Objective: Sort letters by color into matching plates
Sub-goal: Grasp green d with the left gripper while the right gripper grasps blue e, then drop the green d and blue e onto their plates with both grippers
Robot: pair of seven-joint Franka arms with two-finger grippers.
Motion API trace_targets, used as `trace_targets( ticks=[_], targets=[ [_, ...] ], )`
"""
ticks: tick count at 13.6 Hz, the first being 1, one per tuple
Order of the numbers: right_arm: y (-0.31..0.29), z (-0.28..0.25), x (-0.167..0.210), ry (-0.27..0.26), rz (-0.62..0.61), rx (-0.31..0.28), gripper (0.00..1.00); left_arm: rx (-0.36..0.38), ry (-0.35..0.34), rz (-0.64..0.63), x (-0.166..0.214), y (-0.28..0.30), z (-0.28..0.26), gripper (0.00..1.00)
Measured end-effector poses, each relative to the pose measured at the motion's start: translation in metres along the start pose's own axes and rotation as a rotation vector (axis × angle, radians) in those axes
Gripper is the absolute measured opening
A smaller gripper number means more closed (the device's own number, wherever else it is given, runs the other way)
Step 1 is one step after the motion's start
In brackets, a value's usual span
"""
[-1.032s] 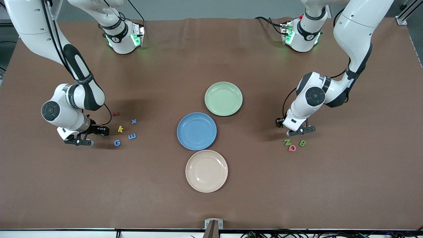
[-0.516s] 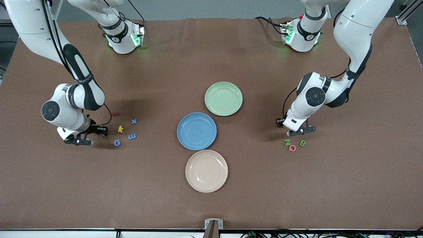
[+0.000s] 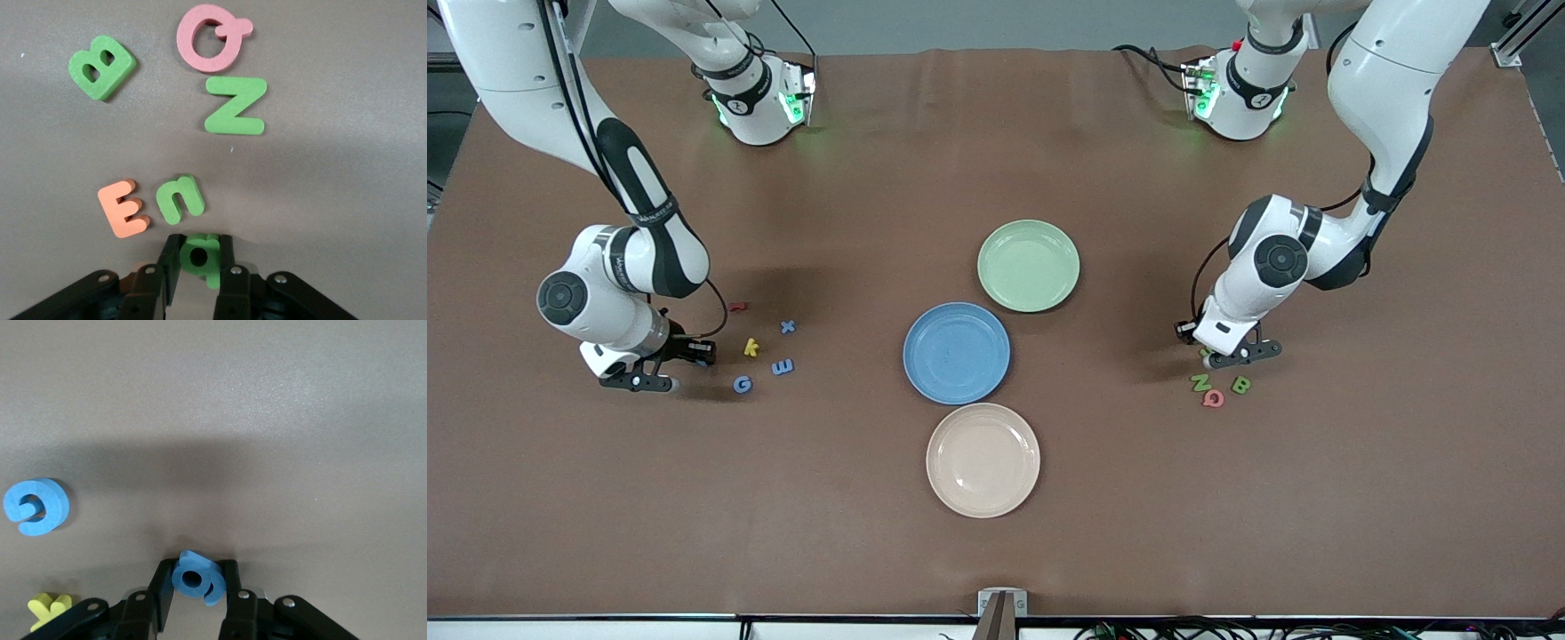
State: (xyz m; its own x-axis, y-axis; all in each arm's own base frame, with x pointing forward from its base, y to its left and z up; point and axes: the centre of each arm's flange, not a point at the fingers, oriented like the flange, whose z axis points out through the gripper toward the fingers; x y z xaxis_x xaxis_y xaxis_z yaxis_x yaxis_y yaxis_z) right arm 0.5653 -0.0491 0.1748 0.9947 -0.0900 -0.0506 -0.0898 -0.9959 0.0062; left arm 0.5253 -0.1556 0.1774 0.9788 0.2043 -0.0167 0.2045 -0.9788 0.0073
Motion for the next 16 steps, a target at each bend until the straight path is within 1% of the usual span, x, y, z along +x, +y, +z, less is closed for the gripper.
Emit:
trace_targets(
  ticks=[1, 3, 5, 6, 8, 10, 12, 14, 16],
  targets=[
    [-0.002, -0.001, 0.001, -0.011, -0.003, 0.001, 0.36, 0.0, 0.001, -0.001, 0.001, 0.0, -0.001, 0.27],
    [-0.01, -0.01, 0.007, -0.054, -0.008, 0.006, 0.36, 0.01, -0.001, -0.002, 0.003, -0.001, -0.005, 0.27],
    [-0.024, -0.028, 0.017, -0.088, 0.027, 0.039, 0.36, 0.02, -0.001, -0.014, 0.003, 0.005, -0.017, 0.27],
    [-0.036, -0.039, 0.02, -0.102, 0.049, 0.062, 0.36, 0.024, -0.004, -0.021, 0.0, 0.015, -0.025, 0.27],
    [-0.069, -0.06, 0.022, -0.119, 0.108, 0.081, 0.36, 0.025, -0.01, -0.044, -0.014, 0.041, -0.036, 0.27],
    [-0.125, -0.076, 0.014, -0.116, 0.188, 0.081, 0.36, 0.026, -0.017, -0.062, -0.034, 0.069, -0.04, 0.27],
    [-0.205, -0.088, -0.004, -0.106, 0.265, 0.068, 0.36, 0.03, -0.024, -0.072, -0.055, 0.096, -0.042, 0.27],
    [-0.279, -0.101, -0.025, -0.085, 0.324, 0.067, 0.36, 0.03, -0.029, -0.088, -0.07, 0.12, -0.049, 0.27],
    [-0.334, -0.116, -0.043, -0.062, 0.375, 0.078, 0.36, 0.037, -0.041, -0.096, -0.084, 0.142, -0.061, 0.27]
  ],
)
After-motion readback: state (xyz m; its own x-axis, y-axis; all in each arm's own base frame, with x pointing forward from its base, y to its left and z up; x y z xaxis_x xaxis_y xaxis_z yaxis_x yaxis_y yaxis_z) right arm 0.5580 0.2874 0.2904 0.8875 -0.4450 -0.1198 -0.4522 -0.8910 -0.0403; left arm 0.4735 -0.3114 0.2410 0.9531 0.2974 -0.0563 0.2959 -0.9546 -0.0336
